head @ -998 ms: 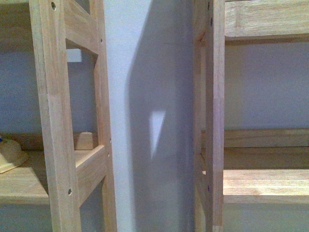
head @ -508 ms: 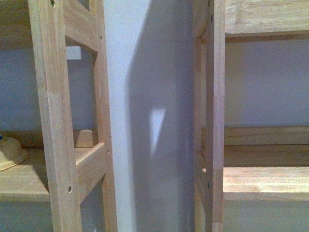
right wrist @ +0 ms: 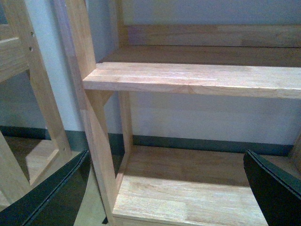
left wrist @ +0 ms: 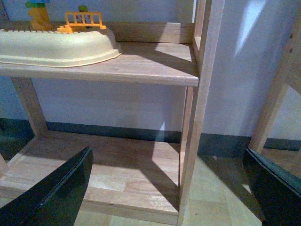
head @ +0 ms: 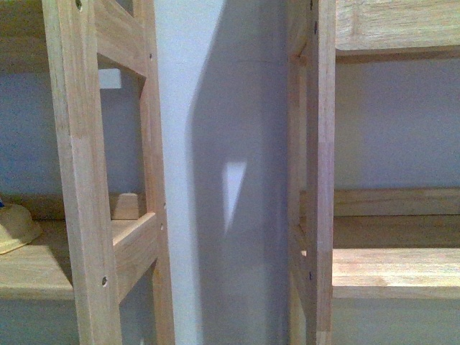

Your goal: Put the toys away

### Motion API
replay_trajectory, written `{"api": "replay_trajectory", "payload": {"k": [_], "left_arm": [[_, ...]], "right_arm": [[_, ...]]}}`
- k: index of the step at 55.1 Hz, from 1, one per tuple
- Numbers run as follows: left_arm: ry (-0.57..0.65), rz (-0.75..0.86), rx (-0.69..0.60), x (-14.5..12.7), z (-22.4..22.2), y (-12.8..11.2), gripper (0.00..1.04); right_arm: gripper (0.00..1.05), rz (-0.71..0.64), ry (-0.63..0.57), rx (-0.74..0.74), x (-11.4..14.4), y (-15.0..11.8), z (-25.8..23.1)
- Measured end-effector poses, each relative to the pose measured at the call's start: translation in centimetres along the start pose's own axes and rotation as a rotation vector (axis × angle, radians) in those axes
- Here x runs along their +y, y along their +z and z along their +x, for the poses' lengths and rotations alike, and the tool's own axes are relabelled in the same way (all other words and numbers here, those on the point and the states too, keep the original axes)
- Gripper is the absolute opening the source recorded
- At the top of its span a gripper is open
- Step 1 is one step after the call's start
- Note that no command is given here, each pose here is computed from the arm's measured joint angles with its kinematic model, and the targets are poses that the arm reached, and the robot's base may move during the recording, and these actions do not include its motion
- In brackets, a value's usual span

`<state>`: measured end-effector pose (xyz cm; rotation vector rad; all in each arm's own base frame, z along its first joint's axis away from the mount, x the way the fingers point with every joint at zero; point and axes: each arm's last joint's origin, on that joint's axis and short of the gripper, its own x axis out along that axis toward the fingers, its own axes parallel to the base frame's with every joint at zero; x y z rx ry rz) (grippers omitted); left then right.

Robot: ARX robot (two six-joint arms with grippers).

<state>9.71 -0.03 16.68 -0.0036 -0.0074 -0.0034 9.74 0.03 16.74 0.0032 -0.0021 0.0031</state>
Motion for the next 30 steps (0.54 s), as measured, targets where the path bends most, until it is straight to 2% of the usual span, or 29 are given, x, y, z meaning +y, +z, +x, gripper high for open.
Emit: {"api": "replay_trajectory", "payload": {"k": [30], "left_arm": [[0.000, 0.000, 0.000, 0.00, 0.00, 0.00, 0.98]], "right_arm": [[0.98, 0.000, 0.000, 0.000, 0.00, 0.00, 0.00]]}}
